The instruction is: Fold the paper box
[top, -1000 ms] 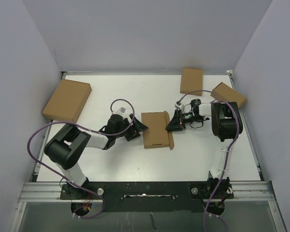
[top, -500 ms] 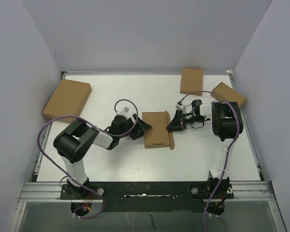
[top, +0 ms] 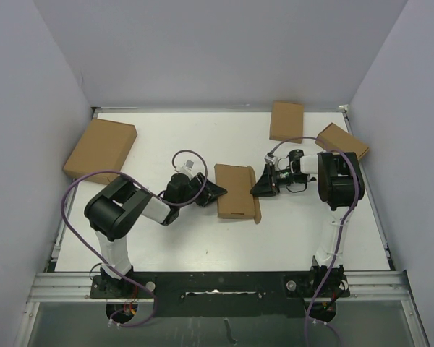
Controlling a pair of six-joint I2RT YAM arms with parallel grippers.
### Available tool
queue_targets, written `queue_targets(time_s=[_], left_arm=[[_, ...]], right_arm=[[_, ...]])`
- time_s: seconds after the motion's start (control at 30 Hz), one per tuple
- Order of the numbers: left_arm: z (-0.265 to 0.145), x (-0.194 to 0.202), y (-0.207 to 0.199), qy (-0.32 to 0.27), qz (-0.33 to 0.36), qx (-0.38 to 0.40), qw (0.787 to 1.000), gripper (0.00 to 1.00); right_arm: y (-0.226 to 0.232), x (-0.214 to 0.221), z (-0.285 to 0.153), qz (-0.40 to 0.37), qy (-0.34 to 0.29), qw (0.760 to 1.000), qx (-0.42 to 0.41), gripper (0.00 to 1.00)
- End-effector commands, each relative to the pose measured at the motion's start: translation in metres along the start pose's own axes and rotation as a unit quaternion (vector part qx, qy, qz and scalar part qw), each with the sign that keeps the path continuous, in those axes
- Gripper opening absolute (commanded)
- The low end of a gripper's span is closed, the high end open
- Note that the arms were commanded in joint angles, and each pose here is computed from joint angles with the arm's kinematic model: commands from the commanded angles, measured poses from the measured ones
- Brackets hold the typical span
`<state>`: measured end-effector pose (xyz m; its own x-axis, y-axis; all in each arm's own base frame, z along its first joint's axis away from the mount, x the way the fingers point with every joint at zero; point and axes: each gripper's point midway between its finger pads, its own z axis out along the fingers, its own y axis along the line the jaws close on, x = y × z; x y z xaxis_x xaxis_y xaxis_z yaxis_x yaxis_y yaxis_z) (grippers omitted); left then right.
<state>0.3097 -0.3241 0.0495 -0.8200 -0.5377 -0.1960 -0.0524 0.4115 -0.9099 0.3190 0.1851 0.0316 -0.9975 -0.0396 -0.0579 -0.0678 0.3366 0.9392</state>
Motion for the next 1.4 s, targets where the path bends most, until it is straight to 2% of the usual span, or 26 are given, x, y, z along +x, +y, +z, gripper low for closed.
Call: queue_targets(time_s=[0.0, 0.2, 0.4, 0.5, 0.63, 0.73, 0.83, 0.97, 1.07, 1.1, 1.37], left_arm=[[0.001, -0.002, -0.022, -0.007, 0.015, 0.056, 0.998, 0.32], [-0.012, -0.008, -0.025, -0.014, 0.022, 0.078, 0.997, 0.28], [-0.032, -0.017, -0.032, -0.009, 0.049, 0.094, 0.994, 0.28], [-0.045, -0.023, -0.036, -0.007, 0.053, 0.101, 0.993, 0.28], [-0.062, -0.031, -0.036, 0.000, 0.039, 0.094, 0.995, 0.28], [-0.072, -0.034, -0.036, 0.009, 0.029, 0.084, 0.996, 0.28], [-0.083, -0.038, -0.041, 0.011, 0.027, 0.084, 0.996, 0.28], [-0.098, -0.047, -0.051, 0.012, 0.019, 0.094, 0.995, 0.28], [-0.109, -0.051, -0.055, 0.017, 0.013, 0.096, 0.995, 0.28], [-0.112, -0.053, -0.057, 0.017, 0.011, 0.097, 0.995, 0.28], [-0.128, -0.056, -0.057, 0.018, -0.005, 0.092, 0.996, 0.28]], right_arm=[[-0.006, -0.005, -0.001, -0.041, -0.008, 0.999, 0.017, 0.27], [0.035, -0.017, -0.014, -0.121, -0.025, 0.992, -0.012, 0.35], [0.077, -0.021, -0.031, -0.233, -0.044, 0.971, -0.006, 0.41], [0.092, -0.021, -0.040, -0.302, -0.056, 0.952, 0.014, 0.41], [0.113, -0.015, -0.047, -0.403, -0.068, 0.912, 0.027, 0.42], [0.126, -0.002, -0.048, -0.495, -0.071, 0.866, 0.018, 0.46], [0.133, 0.015, -0.046, -0.596, -0.074, 0.800, 0.005, 0.54], [0.133, 0.050, -0.039, -0.726, -0.073, 0.683, -0.021, 0.70], [0.131, 0.075, -0.028, -0.814, -0.060, 0.577, -0.035, 0.87], [0.131, 0.081, -0.024, -0.829, -0.054, 0.555, -0.038, 0.88], [0.111, 0.094, 0.013, -0.872, 0.015, 0.489, -0.025, 0.85]])
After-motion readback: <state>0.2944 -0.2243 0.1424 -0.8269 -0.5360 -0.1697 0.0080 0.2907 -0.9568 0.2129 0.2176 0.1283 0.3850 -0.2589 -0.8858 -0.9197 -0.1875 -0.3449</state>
